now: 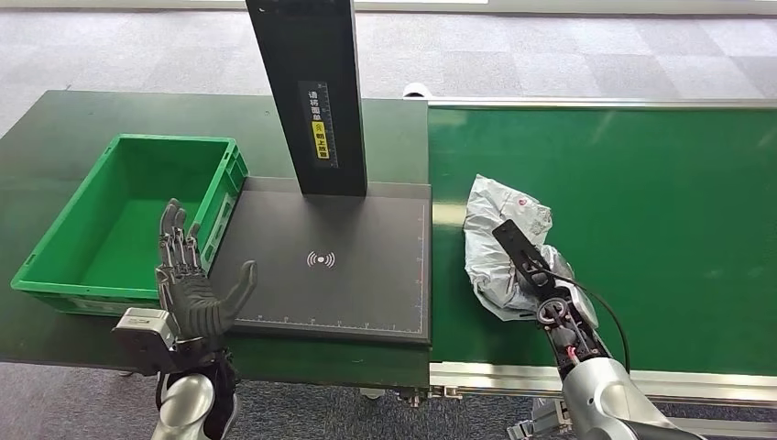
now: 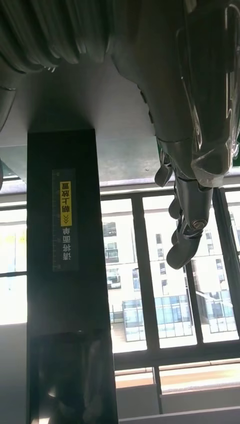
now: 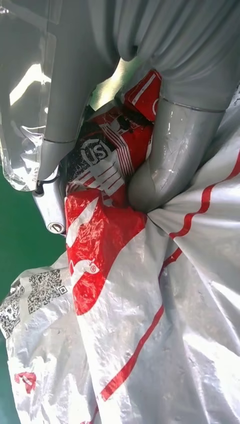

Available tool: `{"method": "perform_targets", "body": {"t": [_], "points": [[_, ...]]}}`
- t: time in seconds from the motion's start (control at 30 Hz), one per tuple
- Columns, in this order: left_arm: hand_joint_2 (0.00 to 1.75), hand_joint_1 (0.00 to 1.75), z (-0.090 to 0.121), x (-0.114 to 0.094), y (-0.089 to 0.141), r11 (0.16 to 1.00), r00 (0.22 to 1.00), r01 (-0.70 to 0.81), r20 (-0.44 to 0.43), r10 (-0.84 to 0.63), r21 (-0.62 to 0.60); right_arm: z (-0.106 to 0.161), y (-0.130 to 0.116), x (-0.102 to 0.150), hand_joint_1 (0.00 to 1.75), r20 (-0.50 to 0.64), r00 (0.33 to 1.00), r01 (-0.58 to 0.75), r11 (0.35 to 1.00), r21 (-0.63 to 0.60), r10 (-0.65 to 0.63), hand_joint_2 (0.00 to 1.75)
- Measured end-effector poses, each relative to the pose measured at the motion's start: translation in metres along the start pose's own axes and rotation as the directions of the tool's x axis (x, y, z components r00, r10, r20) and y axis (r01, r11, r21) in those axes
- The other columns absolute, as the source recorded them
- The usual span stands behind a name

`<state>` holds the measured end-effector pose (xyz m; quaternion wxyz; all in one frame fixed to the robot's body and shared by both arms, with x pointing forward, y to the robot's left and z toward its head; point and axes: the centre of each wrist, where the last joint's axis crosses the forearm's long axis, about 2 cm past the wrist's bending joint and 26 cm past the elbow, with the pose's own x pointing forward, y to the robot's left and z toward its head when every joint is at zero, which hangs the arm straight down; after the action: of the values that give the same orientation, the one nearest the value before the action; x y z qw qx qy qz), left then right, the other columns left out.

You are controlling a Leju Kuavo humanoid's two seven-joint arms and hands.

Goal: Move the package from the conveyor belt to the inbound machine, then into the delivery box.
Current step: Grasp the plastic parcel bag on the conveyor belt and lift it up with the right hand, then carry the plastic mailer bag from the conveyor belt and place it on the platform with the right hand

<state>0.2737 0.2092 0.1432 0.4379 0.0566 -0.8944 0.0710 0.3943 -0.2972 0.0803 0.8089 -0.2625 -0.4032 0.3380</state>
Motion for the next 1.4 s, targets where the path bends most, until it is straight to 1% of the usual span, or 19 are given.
{"method": "perform_targets", "body": {"t": [0.43, 0.47, 0.5, 0.57, 0.63, 0.67, 0.77, 0.87, 0.93, 1.03, 1.17, 1.27, 1.33, 1.4], "points": [[1.75, 0.00, 0.001, 0.003, 0.005, 1.000, 1.000, 0.008, 0.008, -0.008, 0.016, 0.000, -0.002, 0.005, 1.75, 0.024, 1.000, 0.014, 1.000, -0.017, -0.013, 1.75], [1.75, 0.00, 0.001, 0.003, 0.006, 1.000, 1.000, 0.010, 0.008, -0.010, 0.017, 0.001, -0.002, 0.006, 1.75, 0.040, 0.999, 0.021, 0.999, -0.027, -0.019, 1.75], [1.75, 0.00, 0.002, 0.003, 0.006, 1.000, 1.000, 0.014, 0.009, -0.014, 0.020, 0.001, -0.002, 0.007, 1.75, 0.076, 0.997, 0.036, 0.998, -0.050, -0.032, 1.75], [1.75, 0.00, 0.004, 0.005, 0.009, 0.999, 0.999, 0.030, 0.016, -0.031, 0.036, 0.003, -0.007, 0.015, 1.75, 0.216, 0.974, 0.102, 0.986, -0.130, -0.072, 1.75], [1.75, 0.00, 0.008, 0.007, 0.013, 0.997, 0.998, 0.049, 0.027, -0.050, 0.057, 0.011, -0.019, 0.029, 1.75, 0.352, 0.930, 0.187, 0.962, -0.201, -0.107, 1.75], [1.75, 0.00, 0.009, 0.008, 0.016, 0.996, 0.998, 0.056, 0.032, -0.058, 0.064, 0.017, -0.028, 0.037, 1.75, 0.398, 0.909, 0.226, 0.948, -0.226, -0.122, 1.75], [1.75, 0.00, 0.012, 0.012, 0.020, 0.994, 0.996, 0.072, 0.045, -0.075, 0.078, 0.044, -0.045, 0.054, 1.75, 0.494, 0.858, 0.308, 0.912, -0.272, -0.142, 1.75], [1.75, 0.00, 0.013, 0.014, 0.022, 0.993, 0.995, 0.080, 0.055, -0.085, 0.088, 0.064, -0.050, 0.059, 1.75, 0.571, 0.811, 0.354, 0.885, -0.303, -0.129, 1.75], [1.75, 0.00, 0.013, 0.015, 0.022, 0.992, 0.994, 0.083, 0.061, -0.089, 0.095, 0.073, -0.052, 0.061, 1.75, 0.606, 0.787, 0.371, 0.875, -0.312, -0.118, 1.75], [1.75, 0.00, 0.010, 0.017, 0.025, 0.986, 0.989, 0.102, 0.094, -0.114, 0.129, 0.082, -0.045, 0.070, 1.75, 0.687, 0.718, 0.364, 0.901, -0.235, -0.111, 1.75], [1.75, 0.00, -0.004, 0.025, 0.034, 0.974, 0.976, 0.122, 0.153, -0.152, 0.193, 0.103, -0.011, 0.105, 1.75, 0.782, 0.609, 0.333, 0.938, -0.097, -0.135, 1.75], [1.75, 0.00, -0.009, 0.030, 0.042, 0.967, 0.970, 0.131, 0.174, -0.171, 0.221, 0.117, 0.006, 0.129, 1.75, 0.820, 0.534, 0.315, 0.948, 0.032, -0.205, 1.75], [1.75, 0.00, -0.011, 0.031, 0.045, 0.964, 0.968, 0.133, 0.181, -0.177, 0.229, 0.122, 0.015, 0.142, 1.75, 0.833, 0.484, 0.276, 0.950, 0.146, -0.269, 1.75], [1.75, 0.00, -0.015, 0.032, 0.045, 0.964, 0.966, 0.131, 0.189, -0.177, 0.233, 0.125, 0.026, 0.156, 1.75, 0.834, 0.448, 0.223, 0.943, 0.245, -0.323, 1.75]]}}
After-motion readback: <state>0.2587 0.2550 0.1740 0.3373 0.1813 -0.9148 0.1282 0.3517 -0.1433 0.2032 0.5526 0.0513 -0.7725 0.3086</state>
